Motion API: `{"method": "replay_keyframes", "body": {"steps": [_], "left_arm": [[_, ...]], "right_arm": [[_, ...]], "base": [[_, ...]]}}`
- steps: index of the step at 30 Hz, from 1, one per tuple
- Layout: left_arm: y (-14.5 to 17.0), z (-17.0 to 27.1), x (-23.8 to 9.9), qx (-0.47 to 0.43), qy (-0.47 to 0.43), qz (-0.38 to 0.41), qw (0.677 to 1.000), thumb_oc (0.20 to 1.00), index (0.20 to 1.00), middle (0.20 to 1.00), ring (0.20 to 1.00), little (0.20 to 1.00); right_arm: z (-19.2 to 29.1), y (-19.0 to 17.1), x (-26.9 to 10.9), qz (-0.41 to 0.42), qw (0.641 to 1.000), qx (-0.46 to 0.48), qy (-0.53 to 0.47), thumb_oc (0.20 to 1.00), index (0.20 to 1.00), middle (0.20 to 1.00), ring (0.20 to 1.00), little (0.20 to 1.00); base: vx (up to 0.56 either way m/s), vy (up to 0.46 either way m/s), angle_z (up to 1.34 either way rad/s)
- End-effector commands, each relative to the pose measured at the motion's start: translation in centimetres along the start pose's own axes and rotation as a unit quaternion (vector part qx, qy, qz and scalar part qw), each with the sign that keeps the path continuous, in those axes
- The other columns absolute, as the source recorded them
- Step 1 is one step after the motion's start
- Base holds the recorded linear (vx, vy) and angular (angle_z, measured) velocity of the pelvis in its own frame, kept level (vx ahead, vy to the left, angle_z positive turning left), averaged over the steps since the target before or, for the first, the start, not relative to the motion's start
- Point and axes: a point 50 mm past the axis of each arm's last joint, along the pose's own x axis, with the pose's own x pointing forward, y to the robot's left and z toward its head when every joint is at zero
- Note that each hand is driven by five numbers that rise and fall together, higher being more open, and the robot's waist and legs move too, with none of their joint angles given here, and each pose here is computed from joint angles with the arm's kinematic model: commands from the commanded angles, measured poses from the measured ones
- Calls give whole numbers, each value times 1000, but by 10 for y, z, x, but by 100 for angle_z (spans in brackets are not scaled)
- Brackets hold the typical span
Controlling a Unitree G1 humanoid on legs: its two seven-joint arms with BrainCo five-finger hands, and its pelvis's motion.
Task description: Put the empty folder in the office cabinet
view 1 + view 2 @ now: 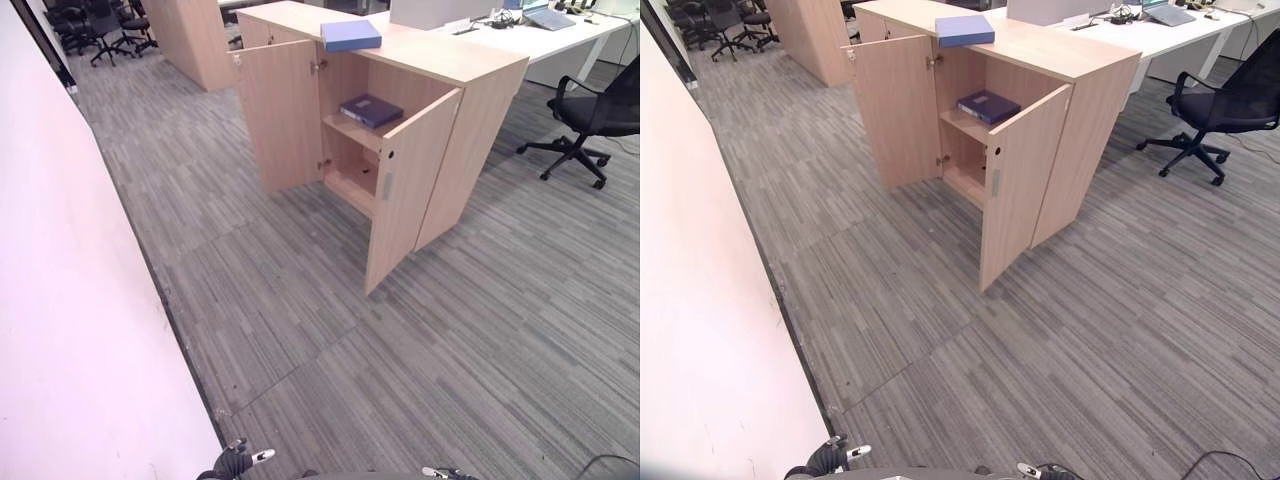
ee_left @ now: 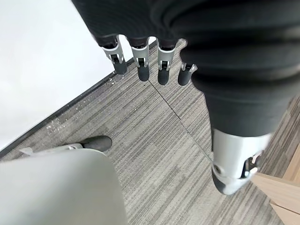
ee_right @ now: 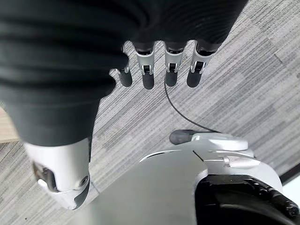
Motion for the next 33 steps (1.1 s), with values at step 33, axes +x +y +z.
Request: {"method": "replay_keyframes", "body": {"steps": [33], "left_arm": [[5, 15, 4, 3, -20, 20, 1000, 1000, 1000, 1000, 1000, 1000]], "right_arm": [[0, -12, 0, -21, 1000, -12, 15, 1000, 1000, 1000, 1000, 1000]], "base": [[0, 0, 0]]}}
